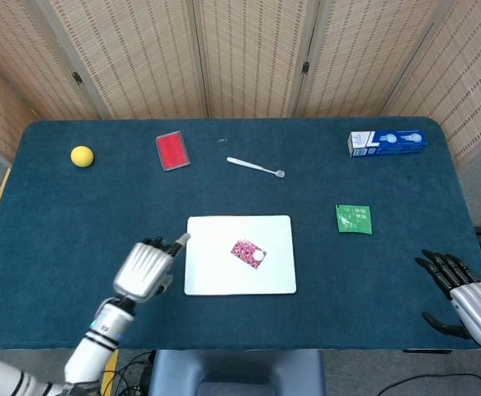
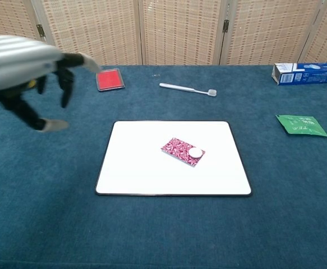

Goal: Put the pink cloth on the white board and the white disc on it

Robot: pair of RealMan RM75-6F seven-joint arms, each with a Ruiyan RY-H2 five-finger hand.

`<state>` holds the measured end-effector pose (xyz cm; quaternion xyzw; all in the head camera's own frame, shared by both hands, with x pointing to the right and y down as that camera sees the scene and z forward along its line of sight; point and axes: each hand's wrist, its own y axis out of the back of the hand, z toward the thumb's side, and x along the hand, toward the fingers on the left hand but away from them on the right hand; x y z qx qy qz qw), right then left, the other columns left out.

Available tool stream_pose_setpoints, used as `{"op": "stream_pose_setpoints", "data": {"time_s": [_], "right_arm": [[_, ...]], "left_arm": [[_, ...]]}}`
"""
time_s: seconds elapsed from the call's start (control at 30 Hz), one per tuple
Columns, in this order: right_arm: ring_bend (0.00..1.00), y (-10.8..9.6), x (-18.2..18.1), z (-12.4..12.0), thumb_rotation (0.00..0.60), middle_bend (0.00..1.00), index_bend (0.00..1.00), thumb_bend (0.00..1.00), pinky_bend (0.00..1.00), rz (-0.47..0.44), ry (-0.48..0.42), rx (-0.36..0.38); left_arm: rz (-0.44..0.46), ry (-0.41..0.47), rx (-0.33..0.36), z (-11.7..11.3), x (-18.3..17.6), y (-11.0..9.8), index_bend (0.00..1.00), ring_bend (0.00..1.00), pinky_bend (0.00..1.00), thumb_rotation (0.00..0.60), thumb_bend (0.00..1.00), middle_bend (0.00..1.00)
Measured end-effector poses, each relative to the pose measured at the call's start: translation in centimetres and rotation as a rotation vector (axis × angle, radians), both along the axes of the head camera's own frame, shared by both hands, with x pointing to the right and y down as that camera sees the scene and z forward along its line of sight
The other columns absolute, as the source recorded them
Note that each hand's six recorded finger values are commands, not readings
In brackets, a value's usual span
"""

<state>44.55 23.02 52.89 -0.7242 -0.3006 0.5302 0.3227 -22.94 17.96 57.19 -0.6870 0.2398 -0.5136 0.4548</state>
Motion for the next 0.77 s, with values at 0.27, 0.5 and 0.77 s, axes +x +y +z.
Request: {"op": "stream_pose_setpoints", "data": {"time_s": [0.27,0.5,0.77], "right_arm": [[0.0,-0.2,-0.5,1.7,0.6,0.0,0.0,0.19,0.0,0.016,0.1,0.002],[0.0,-0.6,-0.3,3.2,0.6,0.0,0.0,0.19,0.0,0.061,0.188,0.001],[0.0,-0.6,-0.9,4.1,0.6,0.0,0.0,0.19,0.0,0.065,0.235,0.008]], "left_arm": [[-0.284,-0.007,0.122,-2.1,-15.5,6.8,0.12,0.12,0.28,0.6,0.31,0.28],[-0.396,-0.01,0.167,-2.5,-23.8,10.9,0.12,0.1,0.24,0.6,0.31,0.25],[-0.441,0.027,0.192,-3.3,-26.2,10.8,0.12,0.1,0.23,0.6,0.31,0.24]]}}
